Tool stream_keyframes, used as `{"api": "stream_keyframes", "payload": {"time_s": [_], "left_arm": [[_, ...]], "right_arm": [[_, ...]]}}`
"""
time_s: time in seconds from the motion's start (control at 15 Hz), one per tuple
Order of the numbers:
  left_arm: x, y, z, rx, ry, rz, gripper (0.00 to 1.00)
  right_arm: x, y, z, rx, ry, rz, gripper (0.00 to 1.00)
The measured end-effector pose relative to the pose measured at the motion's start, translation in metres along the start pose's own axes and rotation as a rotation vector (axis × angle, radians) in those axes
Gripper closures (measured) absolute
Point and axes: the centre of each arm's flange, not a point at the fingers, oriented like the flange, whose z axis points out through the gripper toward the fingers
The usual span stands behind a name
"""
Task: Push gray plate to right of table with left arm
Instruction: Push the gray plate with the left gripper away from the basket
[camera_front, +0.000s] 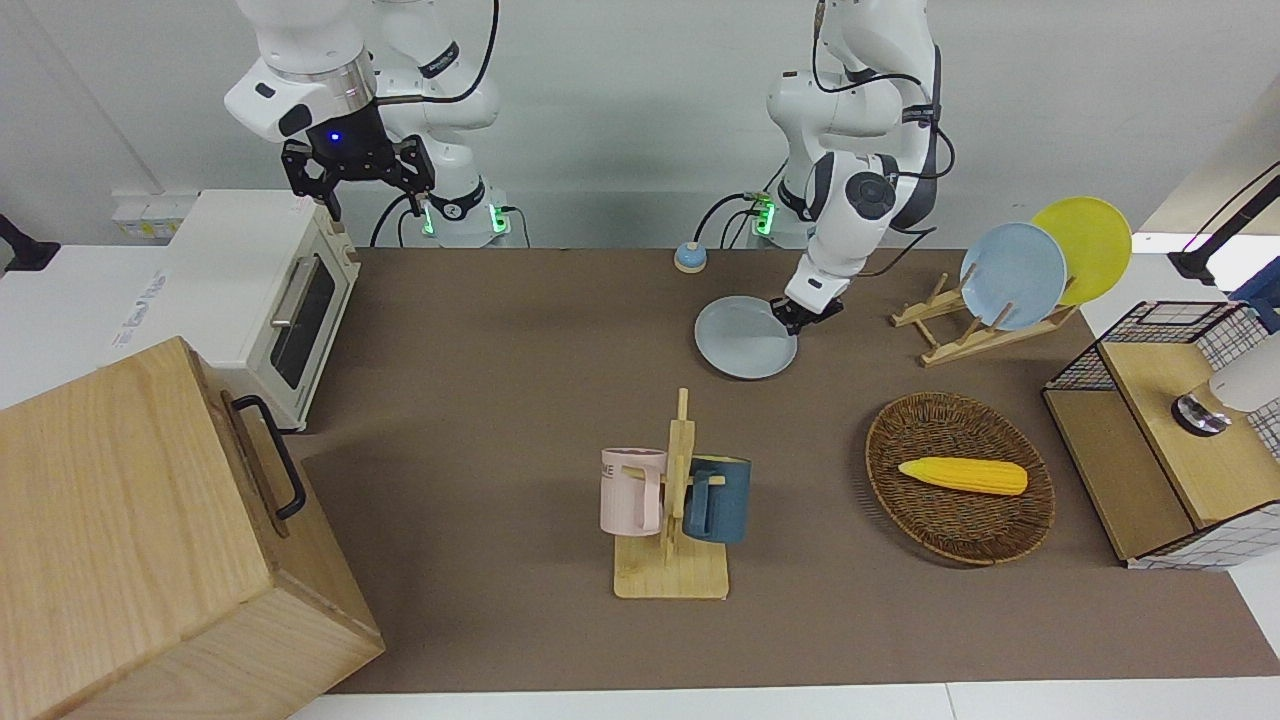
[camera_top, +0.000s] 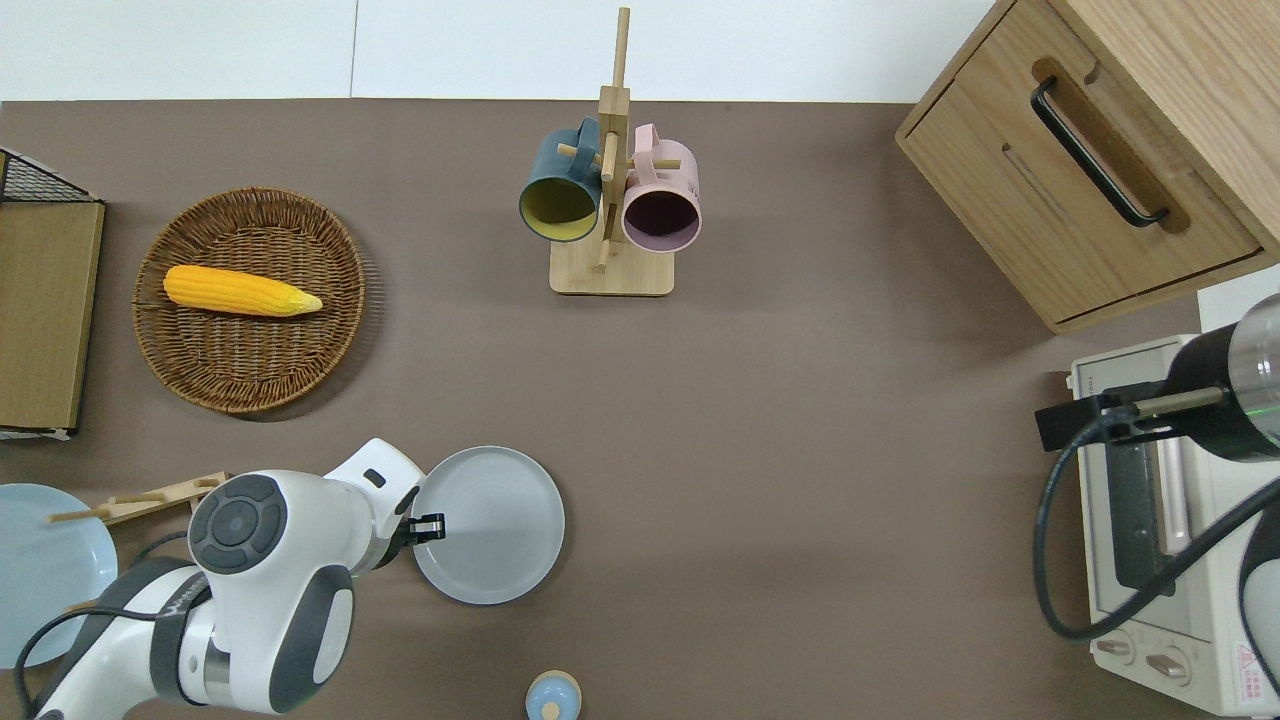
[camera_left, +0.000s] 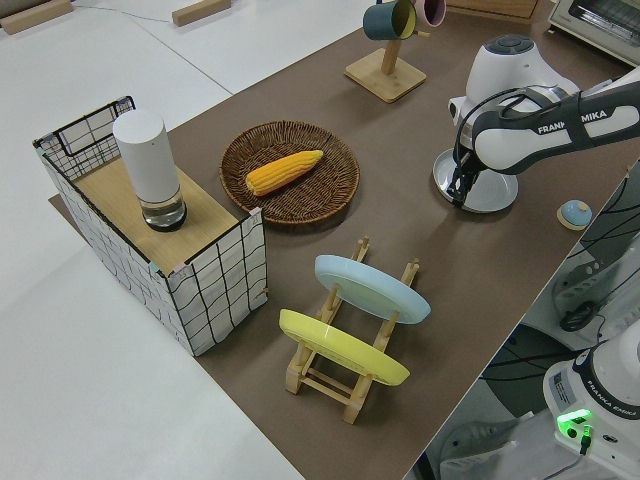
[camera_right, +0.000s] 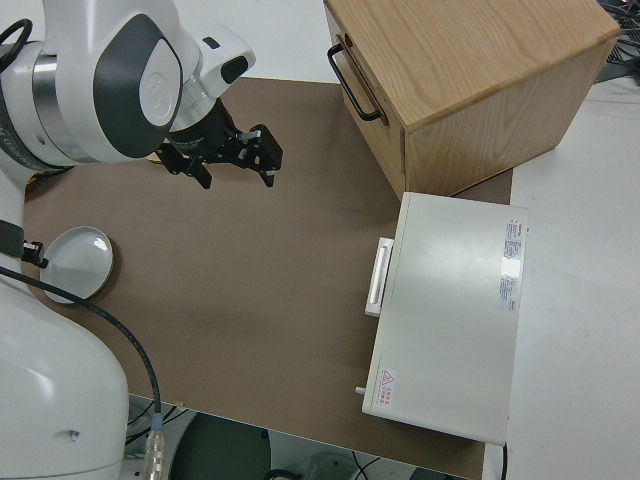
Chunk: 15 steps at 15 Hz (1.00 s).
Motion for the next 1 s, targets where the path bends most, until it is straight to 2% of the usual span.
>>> {"api": "stream_keyframes", "payload": {"time_s": [0.33, 0.6, 1.0], "left_arm": [[-0.015, 0.049, 0.004, -0.033, 0.026, -0.069, 0.96], [-0.038, 0.103, 0.01, -0.067, 0.033, -0.124, 0.96], [-0.048, 0.146, 0.014, -0.09, 0.057, -0.177, 0.96]], "right_arm": [[0.0, 0.0, 0.0, 0.0, 0.0, 0.0, 0.0], [0.0, 0.0, 0.0, 0.0, 0.0, 0.0, 0.0], [0.0, 0.0, 0.0, 0.0, 0.0, 0.0, 0.0]]}}
